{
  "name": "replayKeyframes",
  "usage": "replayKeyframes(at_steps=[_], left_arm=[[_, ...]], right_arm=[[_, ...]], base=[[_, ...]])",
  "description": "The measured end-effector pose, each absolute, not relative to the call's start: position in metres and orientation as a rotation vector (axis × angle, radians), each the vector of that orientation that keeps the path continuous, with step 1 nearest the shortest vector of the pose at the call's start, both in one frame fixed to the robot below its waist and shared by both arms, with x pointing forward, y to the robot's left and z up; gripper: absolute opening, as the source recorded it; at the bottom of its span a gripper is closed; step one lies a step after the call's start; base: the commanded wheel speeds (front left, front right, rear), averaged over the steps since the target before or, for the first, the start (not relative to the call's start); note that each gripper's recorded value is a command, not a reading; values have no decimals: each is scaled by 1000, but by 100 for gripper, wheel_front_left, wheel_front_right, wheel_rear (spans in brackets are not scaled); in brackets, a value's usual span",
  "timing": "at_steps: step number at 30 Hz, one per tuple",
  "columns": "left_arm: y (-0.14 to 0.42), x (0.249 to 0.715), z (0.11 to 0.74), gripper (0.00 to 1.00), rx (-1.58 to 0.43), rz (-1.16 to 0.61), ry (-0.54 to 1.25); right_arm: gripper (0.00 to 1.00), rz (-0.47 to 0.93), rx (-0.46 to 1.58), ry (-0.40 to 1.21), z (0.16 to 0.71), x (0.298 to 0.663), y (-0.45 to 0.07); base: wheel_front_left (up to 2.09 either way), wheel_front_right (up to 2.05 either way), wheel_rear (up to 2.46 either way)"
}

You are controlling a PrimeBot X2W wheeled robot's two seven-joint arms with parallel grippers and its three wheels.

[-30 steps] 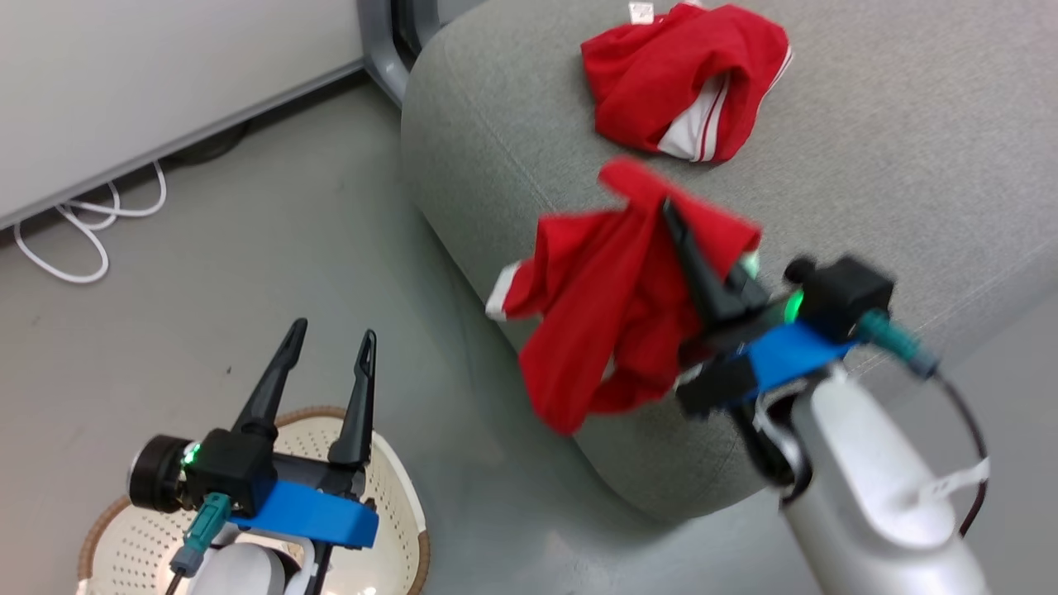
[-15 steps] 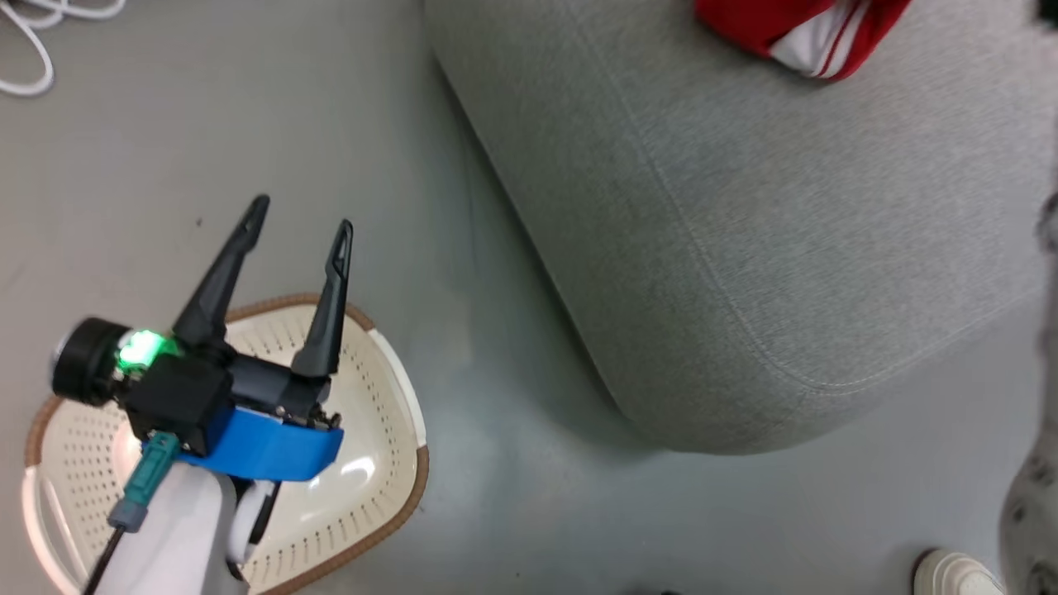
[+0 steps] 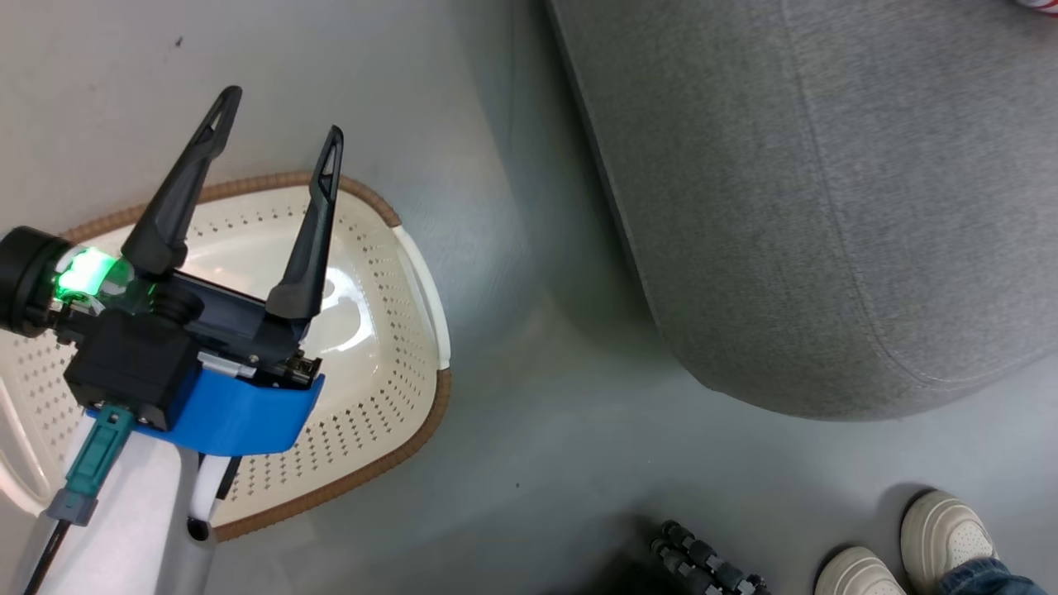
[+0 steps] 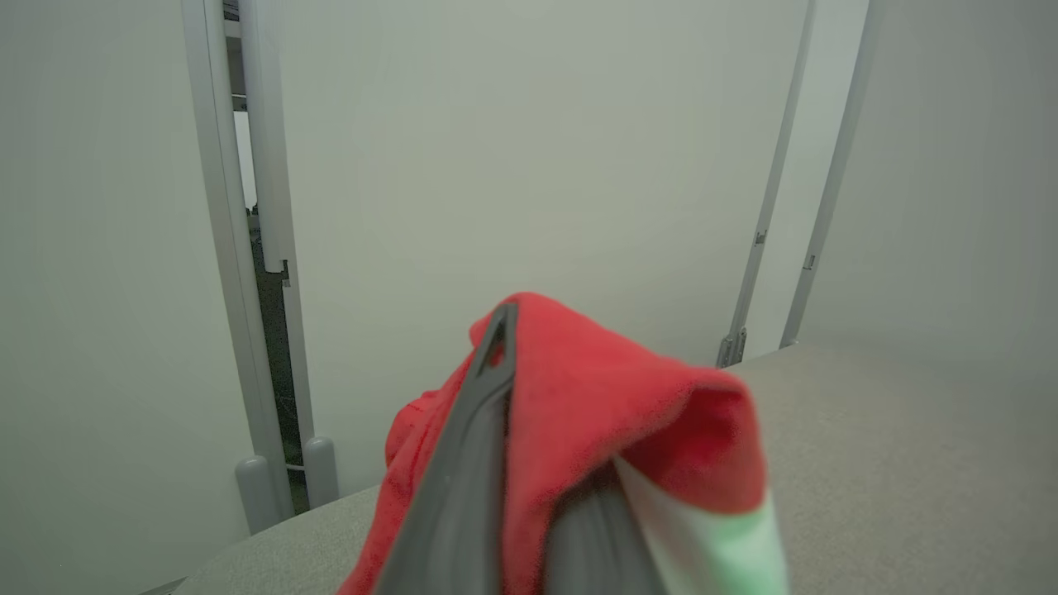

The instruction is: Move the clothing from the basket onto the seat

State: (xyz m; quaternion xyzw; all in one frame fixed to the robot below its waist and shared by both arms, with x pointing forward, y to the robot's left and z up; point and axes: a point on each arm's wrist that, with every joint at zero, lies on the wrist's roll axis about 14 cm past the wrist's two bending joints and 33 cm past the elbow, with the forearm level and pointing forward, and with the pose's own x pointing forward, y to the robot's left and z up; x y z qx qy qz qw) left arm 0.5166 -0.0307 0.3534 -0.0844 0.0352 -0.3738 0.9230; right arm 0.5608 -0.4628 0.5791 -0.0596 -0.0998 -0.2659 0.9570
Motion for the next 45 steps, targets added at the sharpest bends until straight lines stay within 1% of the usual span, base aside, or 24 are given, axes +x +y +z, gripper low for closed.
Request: replayKeyframes(at_steps=[6,7,8,9,13,17,24,33,38,45], left_arm=[[-24,517,335,100,-160,-764,109],[-24,516,336,100,-161,-766,108],[-25,516,337,100,-161,-768,106],[-25,516,339,100,-160,-770,104],[-27,514,346,100,-163,-775,96],[-28,512,356,100,-173,-772,85],[-30,505,380,100,-204,-748,65],[-15,485,407,100,-230,-655,97],[-4,466,422,100,-230,-598,110],[14,443,456,100,-245,-522,66]], right_arm=[[0,-623,-47,-31,494,550,-478],[38,-634,-34,-13,486,547,-479],[80,-639,-36,9,480,545,-480],[100,-645,-35,25,475,542,-481],[100,-654,-20,48,469,537,-480],[100,-635,-31,48,472,536,-474],[100,-575,-51,64,478,523,-453],[100,-500,-105,9,517,490,-430],[100,-436,-113,-35,535,471,-402],[100,-367,-95,-87,548,434,-362]], base=[[0,0,0],[0,0,0],[0,0,0],[0,0,0],[0,0,0],[0,0,0],[0,0,0],[0,0,0],[0,0,0],[0,0,0]])
